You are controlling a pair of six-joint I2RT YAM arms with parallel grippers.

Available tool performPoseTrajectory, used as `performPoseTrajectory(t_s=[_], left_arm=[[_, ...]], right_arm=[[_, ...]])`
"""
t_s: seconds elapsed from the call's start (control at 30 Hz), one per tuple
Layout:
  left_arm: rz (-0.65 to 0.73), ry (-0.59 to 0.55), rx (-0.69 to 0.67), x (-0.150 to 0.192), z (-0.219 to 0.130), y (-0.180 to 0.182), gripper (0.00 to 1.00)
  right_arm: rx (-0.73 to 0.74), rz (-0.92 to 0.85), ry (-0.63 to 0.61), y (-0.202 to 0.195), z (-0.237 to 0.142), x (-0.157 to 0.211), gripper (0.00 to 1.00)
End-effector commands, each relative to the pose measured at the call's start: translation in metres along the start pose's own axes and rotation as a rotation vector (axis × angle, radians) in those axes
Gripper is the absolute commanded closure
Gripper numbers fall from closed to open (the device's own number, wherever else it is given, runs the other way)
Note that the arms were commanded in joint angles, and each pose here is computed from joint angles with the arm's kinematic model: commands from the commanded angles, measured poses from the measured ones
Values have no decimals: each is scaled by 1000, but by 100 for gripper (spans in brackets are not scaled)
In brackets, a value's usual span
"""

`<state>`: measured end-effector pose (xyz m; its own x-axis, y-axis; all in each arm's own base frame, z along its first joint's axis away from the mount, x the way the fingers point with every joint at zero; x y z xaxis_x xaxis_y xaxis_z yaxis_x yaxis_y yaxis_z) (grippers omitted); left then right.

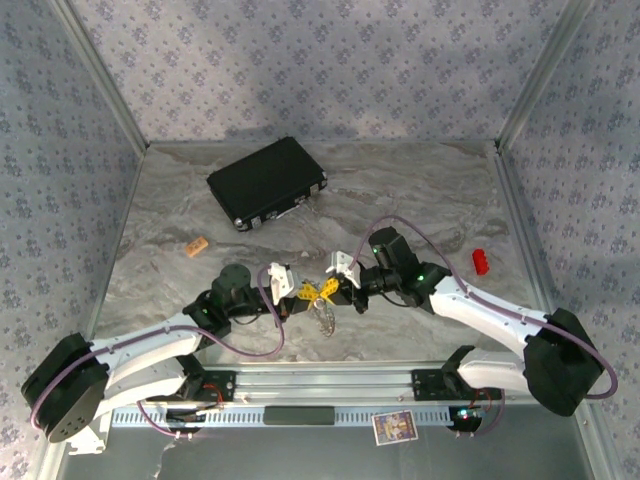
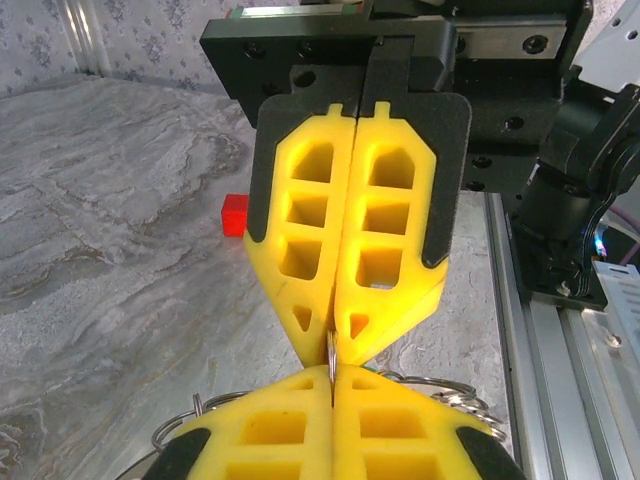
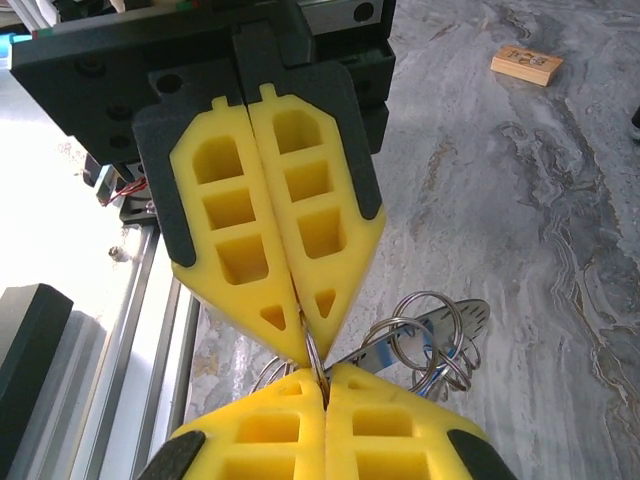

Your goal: Put the keys on the keyring

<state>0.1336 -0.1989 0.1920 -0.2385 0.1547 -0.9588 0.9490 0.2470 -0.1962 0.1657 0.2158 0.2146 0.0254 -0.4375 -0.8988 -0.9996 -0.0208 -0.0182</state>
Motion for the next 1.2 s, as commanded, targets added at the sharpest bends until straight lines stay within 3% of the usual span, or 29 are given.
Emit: performPoseTrajectory(t_s=[0.0, 0.17, 0.37, 0.73, 0.87, 1.17], left_arm=[[16, -19, -35, -12, -1, 1, 78], [47, 50, -55, -14, -4, 0, 69], [56, 93, -25, -19, -3, -3, 68], [61, 106, 44, -21, 3, -6, 72], [59, 107, 55, -20, 6, -6, 77], [52, 115, 61, -17, 6, -6, 98]], right_arm=[[-16, -13, 15, 1, -4, -7, 100], [-4, -52, 97, 2, -8, -13, 100], [-6, -88, 202, 3, -6, -19, 100], [-37, -129, 201, 4, 0, -30, 100], [-44, -138, 185, 4, 2, -34, 100], [-50, -139, 169, 2, 2, -35, 100]])
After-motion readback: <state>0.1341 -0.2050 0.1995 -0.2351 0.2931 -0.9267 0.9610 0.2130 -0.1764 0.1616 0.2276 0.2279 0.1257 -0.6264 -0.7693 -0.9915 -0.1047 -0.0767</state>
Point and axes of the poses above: each hand's point on the last joint's axis, 136 mm out from that joint toward the fingers, its own z axis out along the fingers, its own y axis along the line the jaws close on, x = y × z, the point moved 10 cm from there along -z, back along the fingers, and after that the axes turned 7 degrees about -z, right-handed, at the moved point
